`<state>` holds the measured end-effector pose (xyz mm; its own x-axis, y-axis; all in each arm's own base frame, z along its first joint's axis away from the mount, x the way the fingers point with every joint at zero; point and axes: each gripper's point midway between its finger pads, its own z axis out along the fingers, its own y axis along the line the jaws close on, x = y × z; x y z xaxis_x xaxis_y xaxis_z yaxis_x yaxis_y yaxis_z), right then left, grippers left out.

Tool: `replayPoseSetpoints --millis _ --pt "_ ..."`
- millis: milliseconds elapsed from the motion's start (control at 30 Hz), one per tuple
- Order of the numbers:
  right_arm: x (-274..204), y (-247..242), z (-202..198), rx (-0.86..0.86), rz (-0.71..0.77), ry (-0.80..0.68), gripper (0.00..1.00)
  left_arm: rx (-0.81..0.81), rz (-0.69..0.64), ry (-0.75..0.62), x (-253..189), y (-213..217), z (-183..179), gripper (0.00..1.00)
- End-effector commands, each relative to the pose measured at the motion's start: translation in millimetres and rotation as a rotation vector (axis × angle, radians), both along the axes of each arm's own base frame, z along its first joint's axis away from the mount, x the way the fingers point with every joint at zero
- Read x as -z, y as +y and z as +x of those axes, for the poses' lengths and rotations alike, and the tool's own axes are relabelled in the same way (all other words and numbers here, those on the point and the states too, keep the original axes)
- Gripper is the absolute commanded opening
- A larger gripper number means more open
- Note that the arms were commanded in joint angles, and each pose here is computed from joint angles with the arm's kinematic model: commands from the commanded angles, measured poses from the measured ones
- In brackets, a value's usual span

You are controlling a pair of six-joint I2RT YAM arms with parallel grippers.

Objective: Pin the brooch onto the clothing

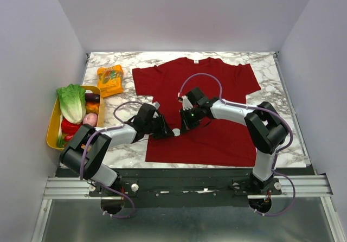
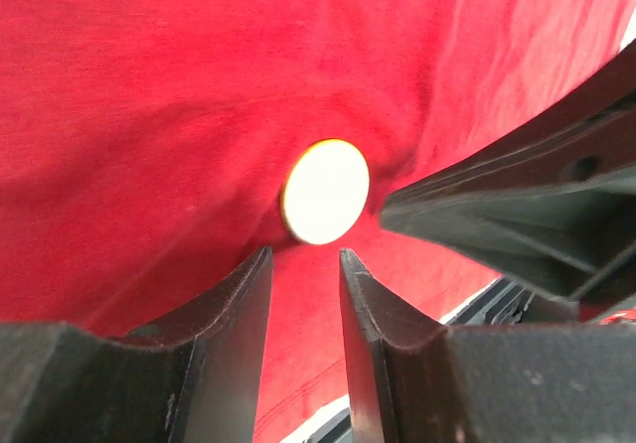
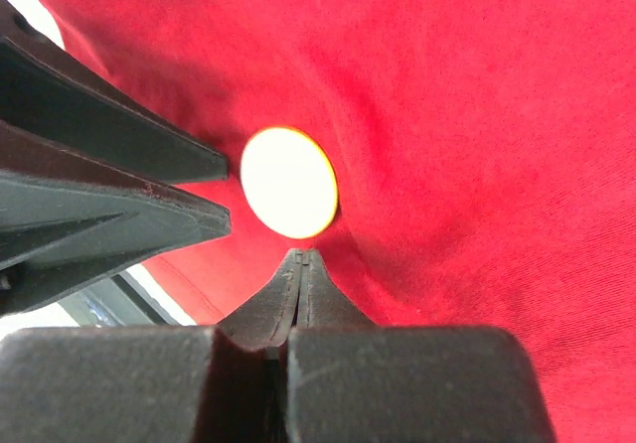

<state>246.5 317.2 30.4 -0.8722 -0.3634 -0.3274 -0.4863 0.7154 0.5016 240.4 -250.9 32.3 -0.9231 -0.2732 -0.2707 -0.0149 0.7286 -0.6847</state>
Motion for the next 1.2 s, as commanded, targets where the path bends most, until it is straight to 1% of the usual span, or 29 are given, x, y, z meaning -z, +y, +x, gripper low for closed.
replayPoseSetpoints --millis 0,167,333,667,767,933,1167 --pt "-30 10 23 0.02 0.013 -0.109 0.02 -0.026 -0.017 -0.019 -4 7 -1 0.42" --pt "-23 12 43 0.053 -0.029 -0.144 0.02 -0.013 -0.09 -0.04 -16 -4 2 0.42" --pt "-11 15 53 0.065 -0.058 -0.141 0.02 -0.015 -0.096 -0.022 -12 -7 5 0.42" --pt "16 10 35 0.037 -0.083 -0.061 0.02 -0.016 -0.093 0.031 4 -8 -1 0.4" --pt "15 9 30 0.03 -0.074 -0.048 0.02 -0.018 -0.084 0.042 10 -8 -2 0.4" --pt "13 7 23 0.025 -0.061 -0.032 0.02 -0.016 -0.09 0.045 14 -12 -2 0.35" --pt "3 9 16 0.01 -0.027 -0.026 0.02 -0.029 -0.079 0.026 10 -10 3 0.33"
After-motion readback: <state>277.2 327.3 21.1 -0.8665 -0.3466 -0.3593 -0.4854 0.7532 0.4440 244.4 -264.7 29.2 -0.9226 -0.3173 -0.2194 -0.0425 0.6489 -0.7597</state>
